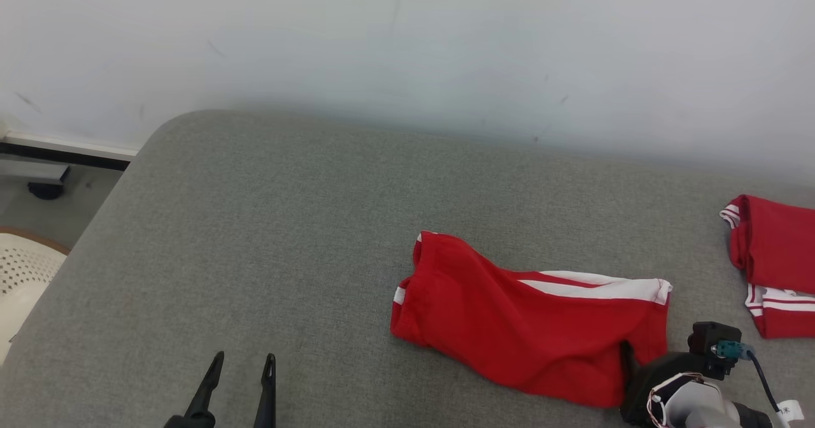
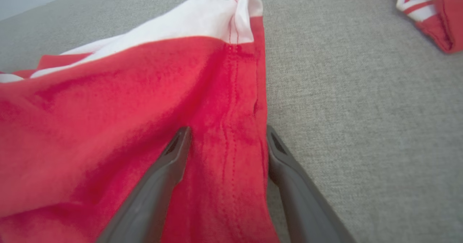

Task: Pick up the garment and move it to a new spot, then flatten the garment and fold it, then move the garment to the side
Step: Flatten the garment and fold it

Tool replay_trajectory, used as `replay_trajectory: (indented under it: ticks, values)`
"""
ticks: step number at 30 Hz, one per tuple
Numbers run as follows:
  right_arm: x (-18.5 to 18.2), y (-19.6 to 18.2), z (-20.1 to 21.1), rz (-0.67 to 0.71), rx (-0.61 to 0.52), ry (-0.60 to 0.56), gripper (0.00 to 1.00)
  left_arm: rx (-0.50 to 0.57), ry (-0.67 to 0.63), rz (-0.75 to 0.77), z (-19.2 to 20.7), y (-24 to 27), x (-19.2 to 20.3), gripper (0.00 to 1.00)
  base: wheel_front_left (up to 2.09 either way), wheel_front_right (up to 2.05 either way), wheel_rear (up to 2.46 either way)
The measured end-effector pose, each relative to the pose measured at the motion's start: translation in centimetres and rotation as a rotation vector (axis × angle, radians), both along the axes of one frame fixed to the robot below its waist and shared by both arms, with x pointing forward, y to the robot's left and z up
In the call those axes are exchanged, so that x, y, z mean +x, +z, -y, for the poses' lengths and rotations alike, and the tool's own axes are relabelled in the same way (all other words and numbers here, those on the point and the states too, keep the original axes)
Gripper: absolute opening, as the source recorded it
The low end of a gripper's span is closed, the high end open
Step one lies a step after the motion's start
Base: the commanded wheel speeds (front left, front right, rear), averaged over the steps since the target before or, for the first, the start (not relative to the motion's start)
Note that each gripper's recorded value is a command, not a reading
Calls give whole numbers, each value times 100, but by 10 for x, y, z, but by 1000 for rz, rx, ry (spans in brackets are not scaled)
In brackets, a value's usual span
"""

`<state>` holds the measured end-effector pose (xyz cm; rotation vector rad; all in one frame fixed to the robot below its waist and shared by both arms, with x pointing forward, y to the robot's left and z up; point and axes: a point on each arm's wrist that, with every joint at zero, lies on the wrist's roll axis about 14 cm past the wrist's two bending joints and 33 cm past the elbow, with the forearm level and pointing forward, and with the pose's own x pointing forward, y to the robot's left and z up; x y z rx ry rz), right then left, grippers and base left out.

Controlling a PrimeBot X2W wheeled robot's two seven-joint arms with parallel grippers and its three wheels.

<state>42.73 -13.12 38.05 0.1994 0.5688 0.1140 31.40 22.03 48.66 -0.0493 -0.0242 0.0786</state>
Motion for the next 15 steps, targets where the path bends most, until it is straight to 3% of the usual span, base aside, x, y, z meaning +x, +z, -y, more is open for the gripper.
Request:
replay_trajectory:
  ticks: [1,3,9,15]
  values:
    - [0,-1,-1,-9,0,4,100,0,3,-3,-1,-1,-1,100,0,0,0]
    - [0,-3,-2,-20,-3,11,0,-1,9,-6,-3,-2,-2,100,0,0,0]
    - [-2,1,10,6,-26,-1,0,-4,15,-3,-5,-1,-2,100,0,0,0]
    - [-12,3,73,23,-122,-78,0,-18,-12,8,5,1,1,100,0,0,0]
